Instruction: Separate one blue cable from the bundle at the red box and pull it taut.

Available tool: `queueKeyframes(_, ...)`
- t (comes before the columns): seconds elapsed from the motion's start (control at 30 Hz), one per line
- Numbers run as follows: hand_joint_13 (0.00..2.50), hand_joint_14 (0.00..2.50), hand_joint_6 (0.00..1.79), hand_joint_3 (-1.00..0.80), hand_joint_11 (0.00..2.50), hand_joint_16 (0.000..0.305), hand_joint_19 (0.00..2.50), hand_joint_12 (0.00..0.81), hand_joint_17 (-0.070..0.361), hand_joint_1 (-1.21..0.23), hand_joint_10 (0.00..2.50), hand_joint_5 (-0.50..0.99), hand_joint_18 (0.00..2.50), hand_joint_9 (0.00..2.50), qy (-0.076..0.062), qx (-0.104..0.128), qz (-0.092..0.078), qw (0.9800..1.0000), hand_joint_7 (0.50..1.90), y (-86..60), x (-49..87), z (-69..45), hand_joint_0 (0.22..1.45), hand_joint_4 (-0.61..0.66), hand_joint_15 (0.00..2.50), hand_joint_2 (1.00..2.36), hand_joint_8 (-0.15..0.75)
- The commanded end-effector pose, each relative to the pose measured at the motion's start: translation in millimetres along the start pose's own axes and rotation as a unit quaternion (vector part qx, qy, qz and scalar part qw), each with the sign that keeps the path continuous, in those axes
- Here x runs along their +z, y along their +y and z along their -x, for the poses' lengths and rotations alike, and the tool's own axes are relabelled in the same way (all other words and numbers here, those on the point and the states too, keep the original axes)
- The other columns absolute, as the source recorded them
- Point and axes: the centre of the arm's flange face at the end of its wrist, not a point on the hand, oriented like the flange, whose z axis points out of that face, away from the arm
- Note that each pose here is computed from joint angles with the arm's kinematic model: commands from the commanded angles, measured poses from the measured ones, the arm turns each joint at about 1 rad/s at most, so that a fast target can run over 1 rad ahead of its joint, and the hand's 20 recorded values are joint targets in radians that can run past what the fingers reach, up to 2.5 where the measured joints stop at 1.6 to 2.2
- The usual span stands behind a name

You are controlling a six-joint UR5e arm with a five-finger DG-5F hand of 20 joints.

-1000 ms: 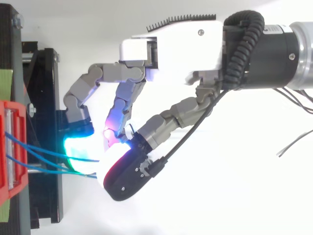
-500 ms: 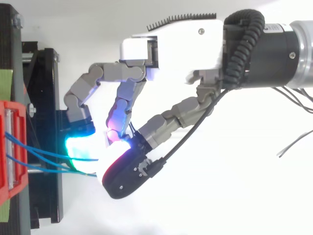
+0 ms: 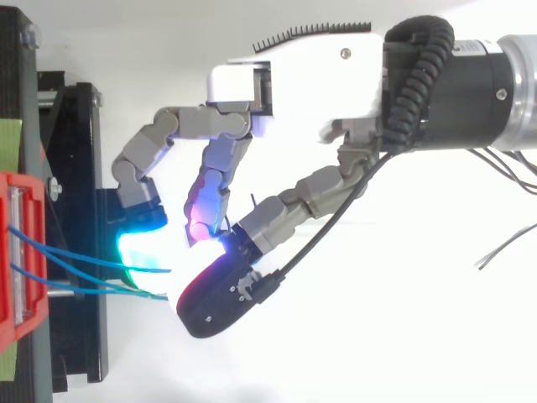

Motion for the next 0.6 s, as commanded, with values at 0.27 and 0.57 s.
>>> queueKeyframes(0.27, 1.08, 0.02, 0.9, -0.09, 0.86, 0.041, 0.67, 0.288, 0.093, -0.86, 0.03, -0.03, 0.88, 1.35, 0.004, 0.035, -0.013, 0.9993, 1.09, -7.7, -2.3, -7.2, 0.62, -0.26, 0.68, 1.02, 0.214)
queueKeyframes(0.57, 1.08, 0.02, 0.89, -0.05, 0.72, 0.044, 0.63, 0.294, 0.099, -0.89, 0.03, -0.01, 0.91, 1.33, 0.006, 0.049, -0.018, 0.9986, 1.09, -13.7, -4.0, -10.0, 0.63, -0.24, 0.62, 1.01, 0.235)
